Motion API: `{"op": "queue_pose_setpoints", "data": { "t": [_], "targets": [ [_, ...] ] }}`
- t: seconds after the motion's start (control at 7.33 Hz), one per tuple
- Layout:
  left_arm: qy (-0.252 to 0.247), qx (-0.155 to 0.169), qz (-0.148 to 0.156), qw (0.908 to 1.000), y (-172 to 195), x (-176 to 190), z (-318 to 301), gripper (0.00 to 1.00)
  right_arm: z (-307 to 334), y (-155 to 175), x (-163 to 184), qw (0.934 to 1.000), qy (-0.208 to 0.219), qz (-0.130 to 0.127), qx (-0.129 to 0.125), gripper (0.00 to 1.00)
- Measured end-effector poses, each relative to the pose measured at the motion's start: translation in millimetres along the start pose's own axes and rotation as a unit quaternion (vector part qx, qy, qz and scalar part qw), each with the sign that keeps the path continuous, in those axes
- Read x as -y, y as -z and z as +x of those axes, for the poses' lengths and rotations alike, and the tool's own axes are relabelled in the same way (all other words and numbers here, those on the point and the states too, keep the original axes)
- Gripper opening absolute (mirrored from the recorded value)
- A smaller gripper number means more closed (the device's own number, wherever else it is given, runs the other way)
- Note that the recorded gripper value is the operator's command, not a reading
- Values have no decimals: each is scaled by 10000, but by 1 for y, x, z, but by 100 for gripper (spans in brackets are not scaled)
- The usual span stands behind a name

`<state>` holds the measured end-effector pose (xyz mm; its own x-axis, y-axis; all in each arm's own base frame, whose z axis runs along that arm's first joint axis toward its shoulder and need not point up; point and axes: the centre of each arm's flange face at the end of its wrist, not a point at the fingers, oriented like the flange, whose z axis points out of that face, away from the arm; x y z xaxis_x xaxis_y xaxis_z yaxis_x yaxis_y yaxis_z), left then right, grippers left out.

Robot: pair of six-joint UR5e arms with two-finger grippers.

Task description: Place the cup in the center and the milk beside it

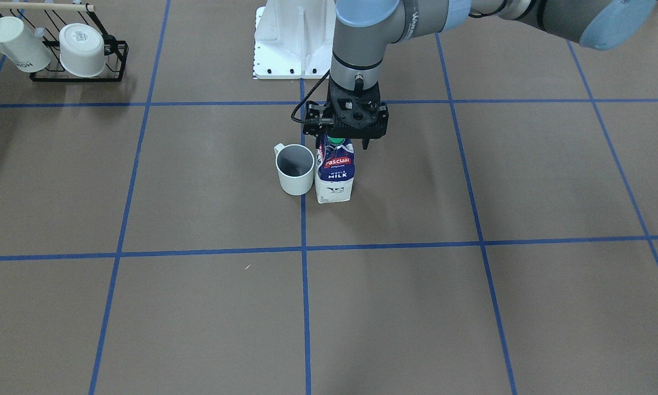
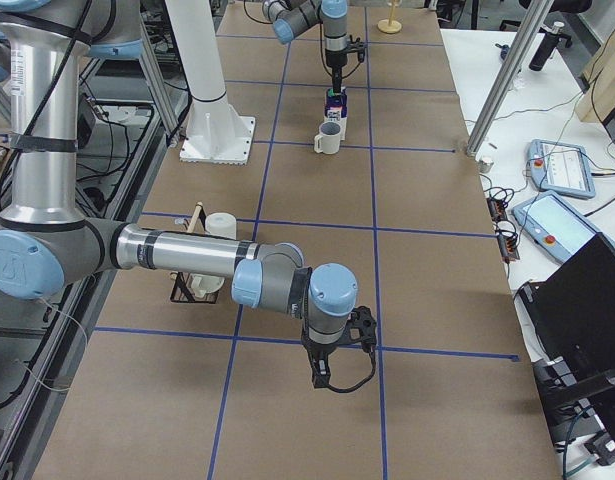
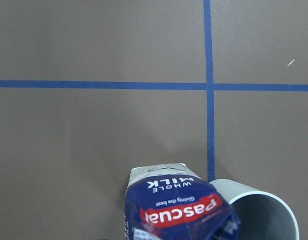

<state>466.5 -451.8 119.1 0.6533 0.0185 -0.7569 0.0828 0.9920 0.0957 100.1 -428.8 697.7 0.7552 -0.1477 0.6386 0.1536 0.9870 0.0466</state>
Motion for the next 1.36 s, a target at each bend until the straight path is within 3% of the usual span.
{"op": "queue_pose_setpoints", "data": {
  "t": [0.27,0.68,0.95,1.23,1.36],
  "targets": [
    [-487,199,-158,9985,59,42,-60,99,0,-1,0,10000,-7,-7,5,100],
    [-1698,762,-455,9815,91,96,-291,99,1,-3,-4,10000,-29,-32,13,100],
    [-1964,987,-755,9726,70,94,-468,99,2,-4,-5,10000,-32,-42,16,100],
    [-1433,738,-1050,9813,13,59,-622,99,2,-5,-6,10000,-33,-47,17,100],
    [-1212,588,-1099,9848,-4,41,-669,99,2,-4,-5,10000,-30,-43,16,100]
  ]
}}
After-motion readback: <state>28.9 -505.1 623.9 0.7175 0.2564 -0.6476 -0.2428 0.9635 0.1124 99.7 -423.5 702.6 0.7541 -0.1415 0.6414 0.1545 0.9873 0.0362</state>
